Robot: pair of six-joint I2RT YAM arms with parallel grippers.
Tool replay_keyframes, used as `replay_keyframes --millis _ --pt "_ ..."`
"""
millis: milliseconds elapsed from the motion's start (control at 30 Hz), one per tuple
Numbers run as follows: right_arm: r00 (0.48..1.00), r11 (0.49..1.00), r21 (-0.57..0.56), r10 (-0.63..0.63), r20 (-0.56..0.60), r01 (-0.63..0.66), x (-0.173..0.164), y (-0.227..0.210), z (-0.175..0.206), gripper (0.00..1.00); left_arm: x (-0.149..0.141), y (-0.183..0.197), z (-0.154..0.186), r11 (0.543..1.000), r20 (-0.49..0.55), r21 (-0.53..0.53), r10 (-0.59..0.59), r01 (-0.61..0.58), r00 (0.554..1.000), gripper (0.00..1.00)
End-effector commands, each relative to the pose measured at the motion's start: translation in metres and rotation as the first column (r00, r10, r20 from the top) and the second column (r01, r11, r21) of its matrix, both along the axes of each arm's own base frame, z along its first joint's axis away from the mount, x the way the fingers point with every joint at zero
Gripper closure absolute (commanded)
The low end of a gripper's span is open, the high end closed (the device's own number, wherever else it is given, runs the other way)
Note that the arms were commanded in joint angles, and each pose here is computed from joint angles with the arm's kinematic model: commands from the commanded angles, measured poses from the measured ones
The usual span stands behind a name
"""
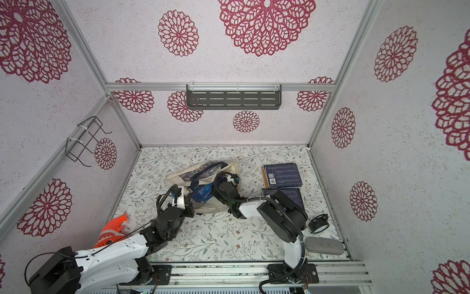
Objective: Take out the books from the canvas bag
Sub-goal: Pick up the book from the canvas bag.
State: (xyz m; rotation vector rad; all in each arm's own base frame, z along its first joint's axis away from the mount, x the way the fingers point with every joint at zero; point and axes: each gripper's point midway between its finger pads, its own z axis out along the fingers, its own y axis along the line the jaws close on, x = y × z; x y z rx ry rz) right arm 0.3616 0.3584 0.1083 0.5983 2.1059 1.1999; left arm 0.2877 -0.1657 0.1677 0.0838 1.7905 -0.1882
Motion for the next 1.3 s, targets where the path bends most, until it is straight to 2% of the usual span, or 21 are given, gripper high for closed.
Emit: replay_keyframes --millis 0,100,333,433,767,1000,1267 --pt "0.996 0.998 0.041 -0.04 0.076 0.037 0.002 -0.011 0.041 1.0 0.0 -0.01 0.015 0.999 0.038 -0.029 -0.022 0.023 0.999 1.0" --pt "0.997 0.999 0.034 -0.036 0.068 0.033 -0.003 -0.015 0.041 1.0 0.0 -0.01 0.016 0.999 0.041 -0.032 -0.02 0.022 0.999 1.0" --pt "0.999 0.999 0.033 -0.022 0.044 0.021 -0.005 -0.013 0.025 0.78 0.0 -0.009 0.016 0.999 0.041 -0.029 -0.019 0.02 0.999 1.0" --pt "0.999 0.999 0.052 -0.017 0.042 0.015 -0.002 -0.008 0.018 0.73 0.0 -0.009 0.015 0.999 0.039 -0.027 -0.019 0.02 0.999 1.0" --pt "0.999 0.996 0.087 -0.021 0.041 0.017 0.01 0.006 0.006 0.63 0.0 -0.01 0.016 0.999 0.04 -0.031 -0.023 0.025 0.999 1.0" --pt "0.994 0.998 0.056 -0.028 0.105 0.023 0.016 0.017 0.012 0.63 -0.001 -0.01 0.015 0.999 0.039 -0.031 -0.025 0.026 0.999 1.0" --pt "0.995 0.998 0.064 -0.011 0.103 0.004 0.025 0.032 0.004 0.79 -0.001 -0.01 0.017 0.999 0.042 -0.035 -0.025 0.027 0.999 1.0"
